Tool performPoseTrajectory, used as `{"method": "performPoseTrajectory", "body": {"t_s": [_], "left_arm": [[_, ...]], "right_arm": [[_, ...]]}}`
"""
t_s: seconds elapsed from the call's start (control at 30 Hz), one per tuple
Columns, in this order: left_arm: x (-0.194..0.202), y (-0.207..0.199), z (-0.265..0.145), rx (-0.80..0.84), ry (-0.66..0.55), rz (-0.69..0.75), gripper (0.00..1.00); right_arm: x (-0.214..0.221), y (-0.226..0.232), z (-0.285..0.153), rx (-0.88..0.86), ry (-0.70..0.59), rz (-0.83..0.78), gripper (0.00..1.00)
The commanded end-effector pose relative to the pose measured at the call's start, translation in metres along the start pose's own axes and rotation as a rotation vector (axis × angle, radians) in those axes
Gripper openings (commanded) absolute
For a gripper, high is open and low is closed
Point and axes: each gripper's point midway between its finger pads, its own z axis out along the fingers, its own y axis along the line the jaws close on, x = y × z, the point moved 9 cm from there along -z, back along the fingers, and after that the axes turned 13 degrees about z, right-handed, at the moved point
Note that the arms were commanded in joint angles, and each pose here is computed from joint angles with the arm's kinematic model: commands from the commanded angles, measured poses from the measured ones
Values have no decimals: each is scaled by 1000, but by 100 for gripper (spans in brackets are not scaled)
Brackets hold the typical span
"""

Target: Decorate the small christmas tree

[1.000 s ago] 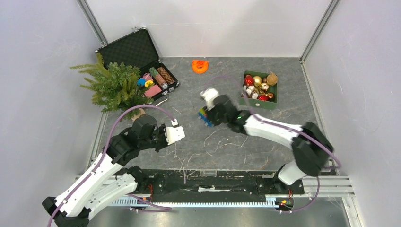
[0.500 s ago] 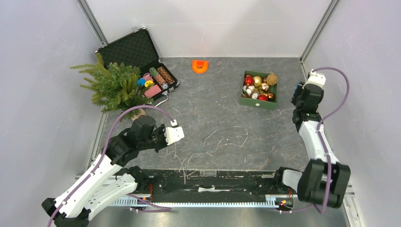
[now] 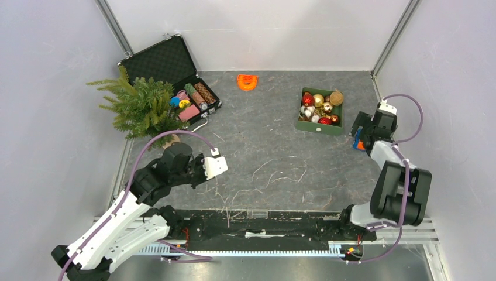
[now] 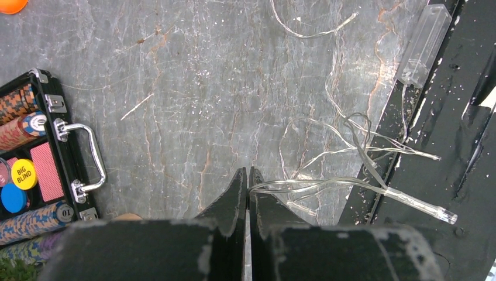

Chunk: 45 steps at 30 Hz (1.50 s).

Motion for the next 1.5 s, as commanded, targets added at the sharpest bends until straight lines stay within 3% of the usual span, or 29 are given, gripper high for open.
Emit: {"method": "performPoseTrajectory", "body": {"t_s": [0.0, 0.17, 0.23, 0.33, 0.43, 0.5, 0.67, 0.87, 1.07, 1.17, 1.23, 1.3, 1.33, 1.37, 1.4, 1.43, 1.47], "left_arm": [[-14, 14, -13, -54, -37, 36, 2], [-20, 23, -15, -104, -40, 8, 2], [-21, 23, -14, -100, -42, 2, 2], [-23, 25, -15, -116, -50, -15, 2], [-27, 28, -18, -136, -66, -24, 2], [-28, 28, -18, -130, -74, -24, 2], [-30, 27, -19, -115, -86, -34, 2], [-35, 25, -23, -92, -120, -53, 2], [-40, 24, -27, -61, -156, -63, 2], [-43, 24, -27, -56, -164, -66, 2], [-44, 25, -29, -54, -171, -73, 2], [-45, 25, -32, -62, -170, -75, 2], [-45, 26, -34, -76, -162, -76, 2], [-44, 28, -38, -94, -151, -75, 6], [-44, 31, -43, -132, -131, -77, 24], [-43, 35, -50, -183, -97, -84, 53], [-43, 39, -59, -231, -77, -89, 74]], "right_arm": [[-49, 35, -46, -64, -193, -74, 98], [-31, 124, -142, -336, -365, -328, 98], [-17, 147, -174, -547, -377, -373, 98], [29, 182, -219, -1052, -334, -569, 98], [104, 205, -271, -1616, -241, -763, 98], [145, 213, -297, -1781, -243, -823, 98], [202, 250, -319, -1879, -152, -769, 98], [232, 295, -317, -1913, -55, -492, 98], [257, 330, -308, -1891, -18, -440, 98], [267, 345, -310, -1915, 40, -424, 87], [272, 347, -311, -1940, 68, -410, 72], [273, 343, -309, -1938, 76, -402, 41], [271, 340, -308, -1927, 69, -389, 18], [267, 335, -306, -1912, 56, -378, 6], [264, 330, -303, -1894, 52, -374, 0], [260, 325, -300, -1874, 50, -374, 0], [257, 321, -296, -1858, 49, -379, 0]]}}
